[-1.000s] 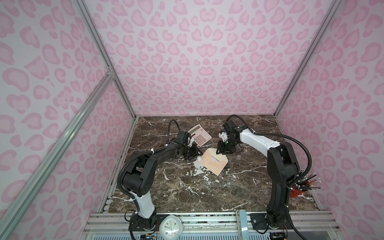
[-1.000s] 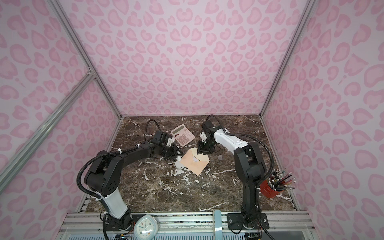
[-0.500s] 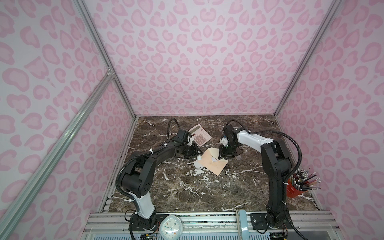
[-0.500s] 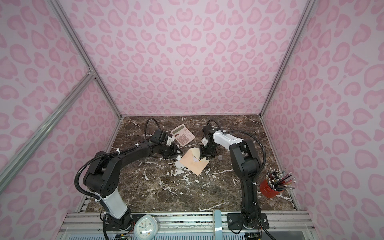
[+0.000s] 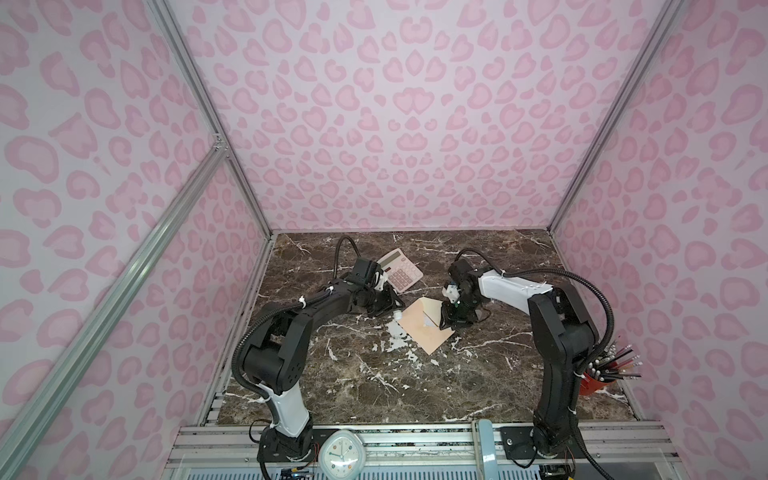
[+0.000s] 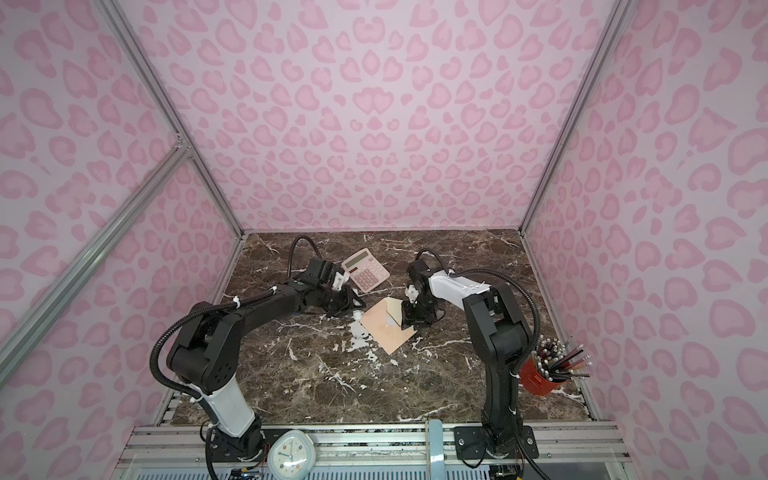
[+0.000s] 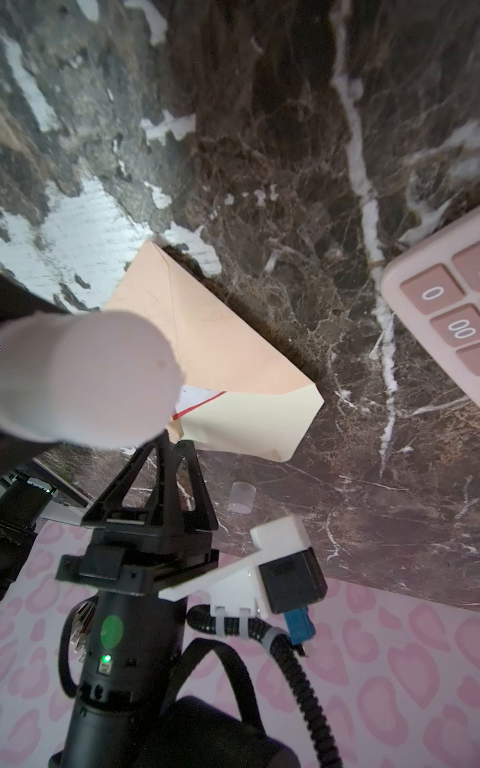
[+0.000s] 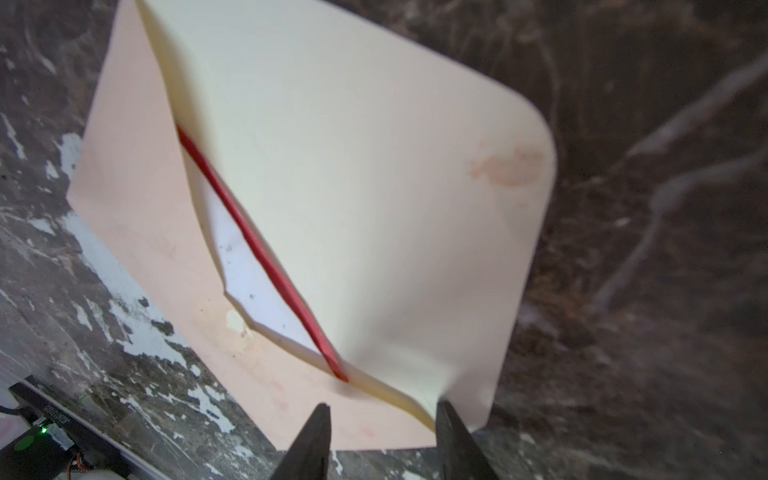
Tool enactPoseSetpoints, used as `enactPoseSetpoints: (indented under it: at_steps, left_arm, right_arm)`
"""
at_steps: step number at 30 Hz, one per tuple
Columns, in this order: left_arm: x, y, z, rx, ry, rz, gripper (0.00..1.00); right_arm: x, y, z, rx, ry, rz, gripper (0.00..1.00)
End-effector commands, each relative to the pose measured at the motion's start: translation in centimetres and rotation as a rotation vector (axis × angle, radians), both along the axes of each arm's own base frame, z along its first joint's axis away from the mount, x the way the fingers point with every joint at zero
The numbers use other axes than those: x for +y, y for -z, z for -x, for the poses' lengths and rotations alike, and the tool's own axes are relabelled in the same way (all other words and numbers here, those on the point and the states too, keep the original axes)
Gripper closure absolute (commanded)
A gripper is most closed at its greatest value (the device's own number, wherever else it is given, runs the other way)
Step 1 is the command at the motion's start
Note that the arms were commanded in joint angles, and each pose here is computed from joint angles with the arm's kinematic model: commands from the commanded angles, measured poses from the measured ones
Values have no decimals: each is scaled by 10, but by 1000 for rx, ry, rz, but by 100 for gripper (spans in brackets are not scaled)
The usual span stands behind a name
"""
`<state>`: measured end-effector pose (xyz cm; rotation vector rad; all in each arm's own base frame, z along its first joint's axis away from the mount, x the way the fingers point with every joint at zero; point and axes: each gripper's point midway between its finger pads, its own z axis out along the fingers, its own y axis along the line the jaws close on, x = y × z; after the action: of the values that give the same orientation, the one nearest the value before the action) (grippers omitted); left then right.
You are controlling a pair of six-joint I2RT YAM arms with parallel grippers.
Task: Place the letter into the envelope and seal it
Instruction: 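Lower the open right gripper onto the tip of the open envelope flap, then pinch the flap tip with the right gripper and lift it upward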
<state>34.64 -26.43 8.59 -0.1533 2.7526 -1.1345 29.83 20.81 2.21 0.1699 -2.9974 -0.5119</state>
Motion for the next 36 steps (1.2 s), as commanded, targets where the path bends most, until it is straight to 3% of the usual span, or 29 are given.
enactPoseSetpoints:
  at_steps: [1,10,15,20,23,26,29,31,36]
  left_arm:
    - [-1,-1,1,-9,11,10,96]
    - [0,5,0,1,5,9,96]
    - [-3,10,-4,9,8,16,96]
    - [-10,17,-12,24,11,30,96]
    - [-15,21,-17,30,13,32,96]
    - [-19,25,-22,39,10,36,96]
    - [-22,31,-25,51,13,32,96]
    - [-23,36,-25,60,15,28,96]
    - [-25,46,-26,79,21,16,96]
  right_arm:
    - [-3,6,20,58,47,36,56]
    - [18,-10,38,24,105,12,56]
    - [14,-47,8,-102,136,-17,53]
    - [-11,-55,-21,-132,201,-31,54]
    - [-25,-49,-33,-133,238,-42,61]
    - [-39,-43,-42,-135,257,-24,77]
    - [-48,-36,-44,-131,264,-2,81]
    - [-52,-29,-44,-119,274,6,81]
    - [-57,-15,-45,-93,314,-13,65]
